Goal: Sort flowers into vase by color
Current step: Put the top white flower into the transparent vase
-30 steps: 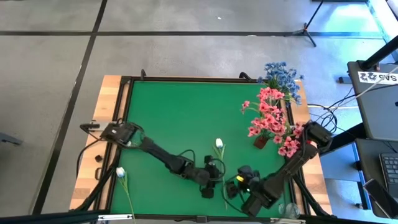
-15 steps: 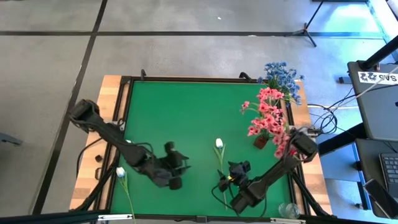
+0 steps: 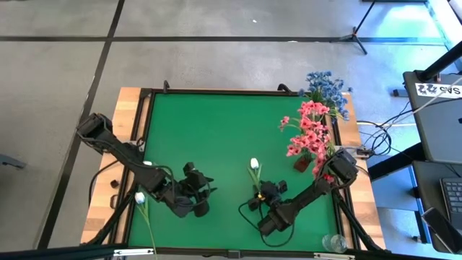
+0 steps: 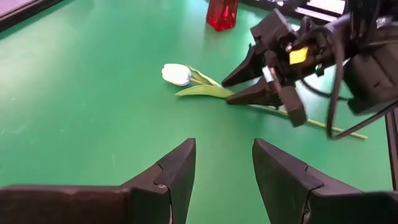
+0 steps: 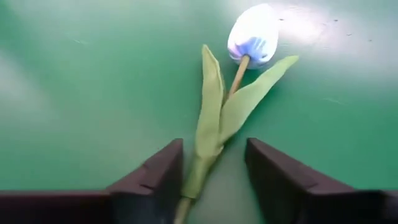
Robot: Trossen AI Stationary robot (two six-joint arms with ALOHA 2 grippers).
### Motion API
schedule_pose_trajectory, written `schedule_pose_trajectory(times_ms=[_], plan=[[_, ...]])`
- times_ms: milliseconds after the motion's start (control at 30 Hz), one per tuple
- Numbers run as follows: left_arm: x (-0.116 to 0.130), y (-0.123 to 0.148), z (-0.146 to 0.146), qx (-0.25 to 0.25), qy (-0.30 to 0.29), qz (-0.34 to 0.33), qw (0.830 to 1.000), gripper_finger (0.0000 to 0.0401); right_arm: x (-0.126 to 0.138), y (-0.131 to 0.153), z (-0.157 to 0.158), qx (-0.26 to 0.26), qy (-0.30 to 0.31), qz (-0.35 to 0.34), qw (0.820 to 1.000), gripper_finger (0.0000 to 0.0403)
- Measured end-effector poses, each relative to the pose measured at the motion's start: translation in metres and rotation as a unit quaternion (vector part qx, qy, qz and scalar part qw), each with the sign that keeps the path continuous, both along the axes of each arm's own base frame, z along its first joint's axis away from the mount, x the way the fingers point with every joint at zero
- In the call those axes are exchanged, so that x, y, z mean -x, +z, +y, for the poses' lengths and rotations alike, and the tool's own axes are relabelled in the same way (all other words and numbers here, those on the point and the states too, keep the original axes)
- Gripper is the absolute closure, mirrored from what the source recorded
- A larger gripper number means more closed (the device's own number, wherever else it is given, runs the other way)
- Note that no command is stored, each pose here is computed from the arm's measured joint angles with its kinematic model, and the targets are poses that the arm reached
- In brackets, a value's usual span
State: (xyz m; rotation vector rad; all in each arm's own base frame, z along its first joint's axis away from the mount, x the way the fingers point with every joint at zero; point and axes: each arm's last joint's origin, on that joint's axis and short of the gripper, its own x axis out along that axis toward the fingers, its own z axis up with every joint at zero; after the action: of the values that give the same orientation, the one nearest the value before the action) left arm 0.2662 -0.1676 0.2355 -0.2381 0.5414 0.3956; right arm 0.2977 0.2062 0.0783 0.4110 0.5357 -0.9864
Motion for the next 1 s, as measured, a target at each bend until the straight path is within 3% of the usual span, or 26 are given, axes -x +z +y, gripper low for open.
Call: schedule_pose_trajectory(times_ms=[267,333,467,767,1000], plan=[[-0.001,0.002,0.000,0.015,0.008,-0.013,1.000,0.0246,0.006,0.006,0.000,-0.024,-0.004,0.040,0.999,0.0374],[-0.001,0.002,0.000,0.017,0.010,-0.015,1.000,0.0246,0.010,0.009,0.004,-0.033,0.001,0.048,0.998,0.0390],[-0.001,0.002,0.001,0.010,0.017,-0.018,1.000,0.0246,0.024,0.023,0.019,-0.073,0.022,0.067,0.995,0.0374],[-0.002,0.002,0.007,-0.017,0.028,-0.011,0.999,0.0246,0.066,0.045,0.058,-0.116,0.148,0.157,0.969,0.0390],[-0.004,0.003,0.004,0.008,0.015,-0.017,1.000,0.0246,0.076,0.053,0.066,-0.176,0.181,0.213,0.944,0.0283]])
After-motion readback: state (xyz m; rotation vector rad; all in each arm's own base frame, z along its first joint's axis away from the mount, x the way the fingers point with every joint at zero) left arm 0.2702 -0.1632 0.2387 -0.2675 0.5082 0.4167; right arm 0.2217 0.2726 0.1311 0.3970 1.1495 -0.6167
